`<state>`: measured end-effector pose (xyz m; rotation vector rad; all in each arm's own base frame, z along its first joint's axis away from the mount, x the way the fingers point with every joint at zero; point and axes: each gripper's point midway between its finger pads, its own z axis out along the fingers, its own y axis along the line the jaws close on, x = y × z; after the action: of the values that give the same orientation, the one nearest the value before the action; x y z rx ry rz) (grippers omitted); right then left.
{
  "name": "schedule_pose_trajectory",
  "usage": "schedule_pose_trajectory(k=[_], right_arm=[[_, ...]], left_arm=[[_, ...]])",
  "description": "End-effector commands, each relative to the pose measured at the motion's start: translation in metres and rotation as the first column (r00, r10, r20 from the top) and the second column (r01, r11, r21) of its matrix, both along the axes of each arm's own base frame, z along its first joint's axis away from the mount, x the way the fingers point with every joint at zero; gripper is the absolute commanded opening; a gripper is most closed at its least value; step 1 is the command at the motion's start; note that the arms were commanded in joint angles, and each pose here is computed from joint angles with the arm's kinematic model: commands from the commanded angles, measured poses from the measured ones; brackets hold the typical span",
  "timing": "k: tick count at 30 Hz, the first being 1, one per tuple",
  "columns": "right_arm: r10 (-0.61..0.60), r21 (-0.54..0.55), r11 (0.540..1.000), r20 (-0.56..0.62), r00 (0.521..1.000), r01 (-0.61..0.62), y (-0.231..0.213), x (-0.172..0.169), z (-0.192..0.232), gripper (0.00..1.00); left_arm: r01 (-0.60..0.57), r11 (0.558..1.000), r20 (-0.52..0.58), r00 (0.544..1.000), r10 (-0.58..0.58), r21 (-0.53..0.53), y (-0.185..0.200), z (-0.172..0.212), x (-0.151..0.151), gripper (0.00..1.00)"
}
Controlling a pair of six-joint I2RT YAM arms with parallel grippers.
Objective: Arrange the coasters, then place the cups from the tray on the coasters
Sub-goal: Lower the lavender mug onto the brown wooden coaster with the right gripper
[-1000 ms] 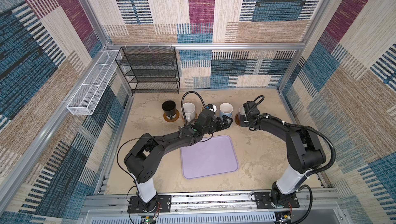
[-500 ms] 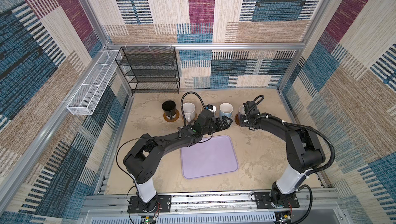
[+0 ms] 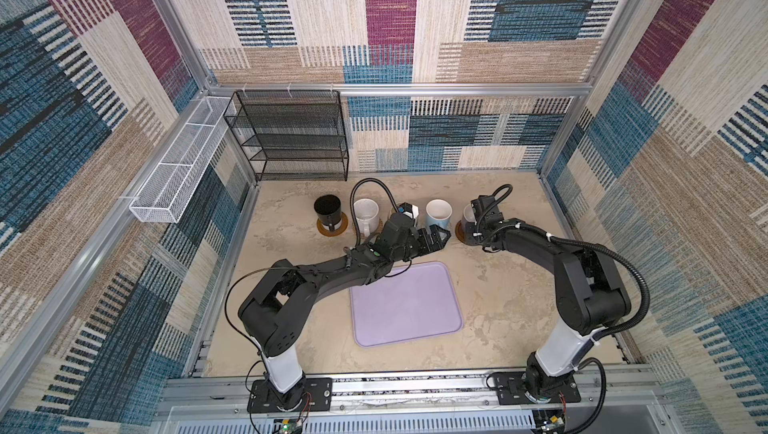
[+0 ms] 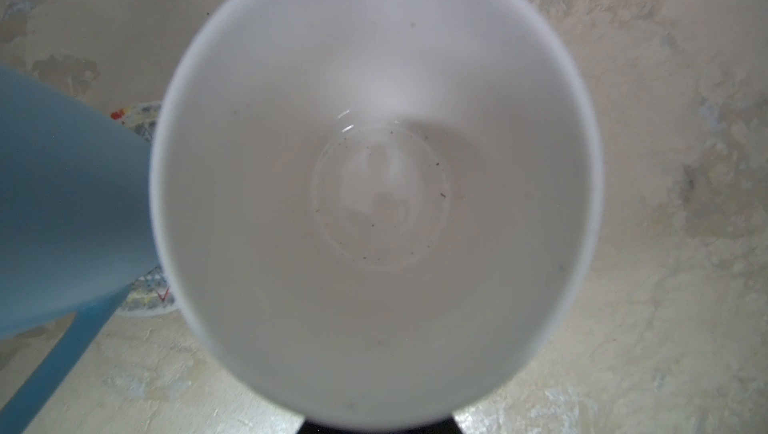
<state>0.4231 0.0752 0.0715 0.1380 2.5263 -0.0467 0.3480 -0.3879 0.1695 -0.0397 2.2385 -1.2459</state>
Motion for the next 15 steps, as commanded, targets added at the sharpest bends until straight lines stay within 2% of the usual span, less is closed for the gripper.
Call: schedule_pose_trajectory(k=[1,11,14,15], right_arm=[[-0.002,0.006,1.000,-0.010,1.000,0.002,0.0005,-0.0022,0.0002,0.21],[0.000,0.008,1.000,-0.002,1.000,0.000,0.0011,-0.0015,0.0024,0.31],[-0.012,0.003,1.000,0.004,1.000,0.012,-0.0011,-0.0016,0.0039,0.41],[-0.019,0.001,1.000,0.011,1.000,0.019,-0.0025,-0.0019,0.0053,0.49]], left_arm=[[-0.014,0.999,0.036,0.999,0.015,-0.035,-0.0007,0.0139,0.0037,1.00],[-0.015,0.999,0.035,0.999,0.016,-0.035,-0.0003,0.0126,0.0037,1.00],[-0.016,0.999,0.036,0.999,0.017,-0.035,-0.0002,0.0122,0.0036,1.00],[-0.016,0.999,0.036,0.999,0.017,-0.035,-0.0001,0.0123,0.0036,1.00]])
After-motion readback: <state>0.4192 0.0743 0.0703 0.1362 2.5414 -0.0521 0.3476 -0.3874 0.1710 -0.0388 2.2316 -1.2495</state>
